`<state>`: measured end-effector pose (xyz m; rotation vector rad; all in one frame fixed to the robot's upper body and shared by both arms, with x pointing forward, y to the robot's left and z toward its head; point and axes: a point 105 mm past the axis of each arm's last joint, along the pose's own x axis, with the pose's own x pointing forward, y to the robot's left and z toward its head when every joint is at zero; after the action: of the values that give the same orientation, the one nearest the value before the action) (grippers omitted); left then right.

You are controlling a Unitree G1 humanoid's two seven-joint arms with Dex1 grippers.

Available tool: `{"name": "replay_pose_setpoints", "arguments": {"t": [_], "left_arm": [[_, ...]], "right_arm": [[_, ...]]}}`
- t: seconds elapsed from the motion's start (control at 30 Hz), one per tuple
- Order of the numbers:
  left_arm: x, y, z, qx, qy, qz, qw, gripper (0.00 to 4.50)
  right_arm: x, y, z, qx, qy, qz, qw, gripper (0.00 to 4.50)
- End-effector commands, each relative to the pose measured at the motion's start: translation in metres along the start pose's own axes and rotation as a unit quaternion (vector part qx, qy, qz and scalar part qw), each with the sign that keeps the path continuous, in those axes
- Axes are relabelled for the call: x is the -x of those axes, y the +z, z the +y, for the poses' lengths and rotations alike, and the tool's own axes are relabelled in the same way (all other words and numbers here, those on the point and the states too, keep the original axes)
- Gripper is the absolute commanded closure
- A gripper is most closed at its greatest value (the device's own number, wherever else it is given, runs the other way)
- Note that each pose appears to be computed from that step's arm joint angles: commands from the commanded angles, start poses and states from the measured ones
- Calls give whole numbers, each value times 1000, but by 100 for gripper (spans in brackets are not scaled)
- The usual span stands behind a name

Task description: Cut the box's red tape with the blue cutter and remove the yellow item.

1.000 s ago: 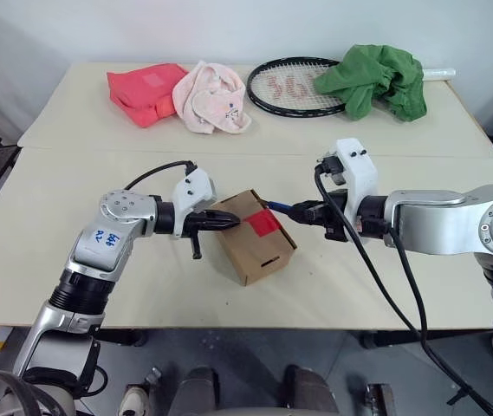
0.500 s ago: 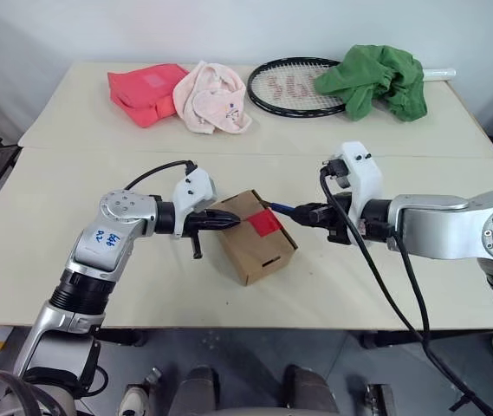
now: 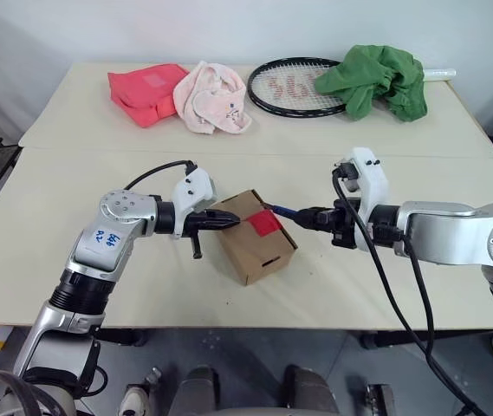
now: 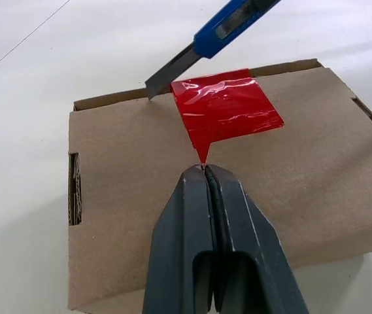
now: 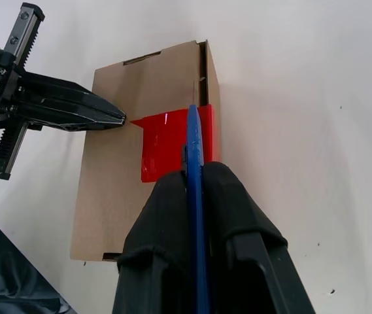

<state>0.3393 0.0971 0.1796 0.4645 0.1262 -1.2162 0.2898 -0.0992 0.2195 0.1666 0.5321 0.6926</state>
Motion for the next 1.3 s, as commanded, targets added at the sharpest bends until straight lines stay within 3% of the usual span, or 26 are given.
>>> {"name": "replay_pose_setpoints", "arguments": {"t": [0.03,0.4,1.3], "left_arm": [[0,3,-2,-11,-3,1,1000,448],[-1,3,-1,-15,-1,2,1000,448],[-1,3,0,-18,2,4,1000,448]], "right_arm": [[5,2,5,0,14,-12,1000,440],[5,14,3,-26,17,-43,999,440],[-2,-2,5,23,-16,13,1000,440]]}}
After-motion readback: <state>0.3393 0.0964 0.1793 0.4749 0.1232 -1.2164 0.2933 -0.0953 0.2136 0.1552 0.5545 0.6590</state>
